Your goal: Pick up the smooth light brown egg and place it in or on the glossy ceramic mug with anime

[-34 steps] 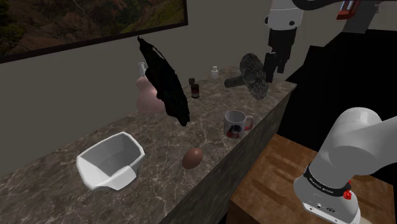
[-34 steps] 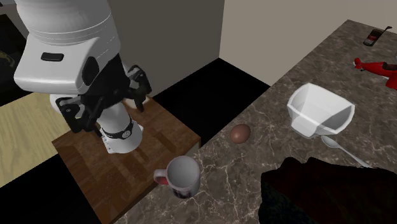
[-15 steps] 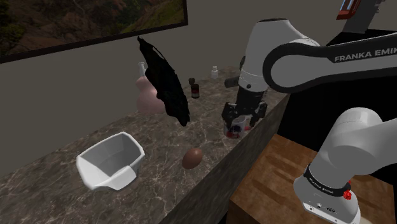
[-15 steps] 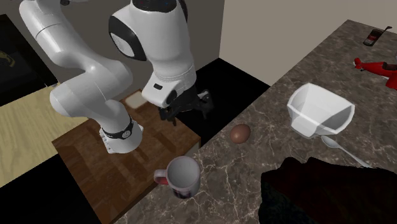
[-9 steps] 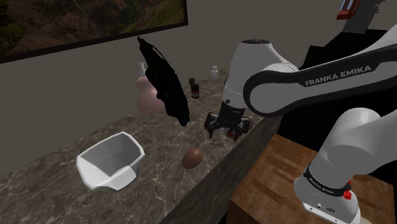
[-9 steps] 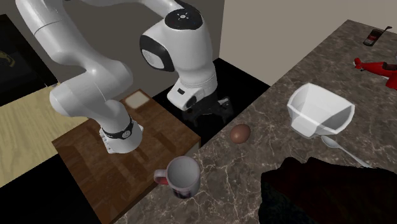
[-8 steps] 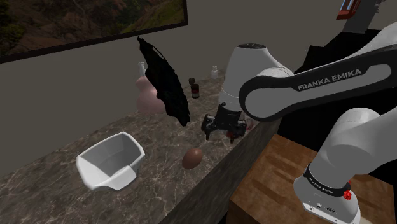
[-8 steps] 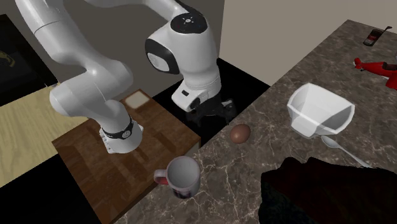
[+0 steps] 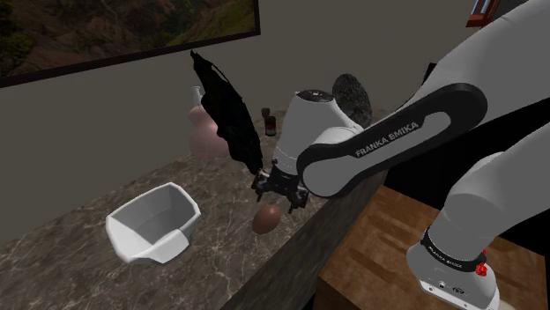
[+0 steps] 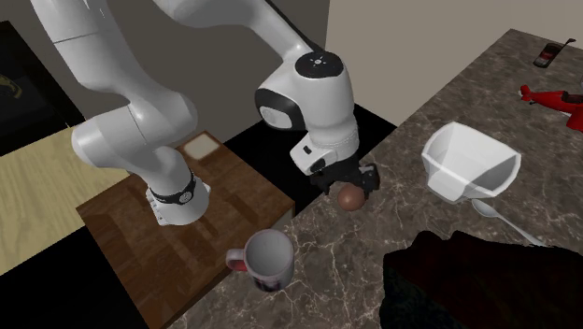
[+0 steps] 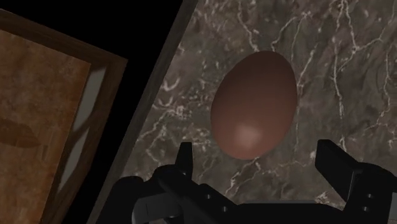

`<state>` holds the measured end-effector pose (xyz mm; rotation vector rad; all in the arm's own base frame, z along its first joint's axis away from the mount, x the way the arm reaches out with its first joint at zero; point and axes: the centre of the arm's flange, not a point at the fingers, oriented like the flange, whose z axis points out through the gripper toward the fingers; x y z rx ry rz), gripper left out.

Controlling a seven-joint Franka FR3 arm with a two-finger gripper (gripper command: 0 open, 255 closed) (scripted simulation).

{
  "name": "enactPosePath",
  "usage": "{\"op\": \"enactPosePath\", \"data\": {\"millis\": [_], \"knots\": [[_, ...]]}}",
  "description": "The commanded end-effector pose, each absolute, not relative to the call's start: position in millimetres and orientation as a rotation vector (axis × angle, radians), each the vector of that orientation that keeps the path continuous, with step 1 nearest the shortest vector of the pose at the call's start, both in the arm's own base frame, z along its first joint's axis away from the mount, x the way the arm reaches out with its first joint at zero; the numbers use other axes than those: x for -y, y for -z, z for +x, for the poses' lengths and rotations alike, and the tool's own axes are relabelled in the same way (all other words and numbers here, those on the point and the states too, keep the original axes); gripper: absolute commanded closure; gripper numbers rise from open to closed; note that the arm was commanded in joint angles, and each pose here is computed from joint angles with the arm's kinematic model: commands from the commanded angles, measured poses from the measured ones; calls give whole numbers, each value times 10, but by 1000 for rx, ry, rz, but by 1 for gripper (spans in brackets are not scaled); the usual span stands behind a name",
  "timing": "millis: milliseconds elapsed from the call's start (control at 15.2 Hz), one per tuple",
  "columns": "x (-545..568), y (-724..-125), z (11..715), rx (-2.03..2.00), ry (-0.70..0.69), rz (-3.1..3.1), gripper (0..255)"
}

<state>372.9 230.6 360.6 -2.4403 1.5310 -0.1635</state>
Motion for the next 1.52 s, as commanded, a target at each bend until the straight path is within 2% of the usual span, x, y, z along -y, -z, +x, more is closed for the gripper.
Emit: {"op": "enactPosePath", "data": {"millis": [0,330,858,924,1452], "knots": [[-2352,-3517,3771,-1543,165,-2426,0],[-2399,-3235,3840,-1543,165,-2426,0],[-2398,-3235,3840,-1543,165,-2426,0],[-2398,-3235,3840,-1543,165,-2426,255],[-2399,-3236,3842,-1543,165,-2426,255]]}}
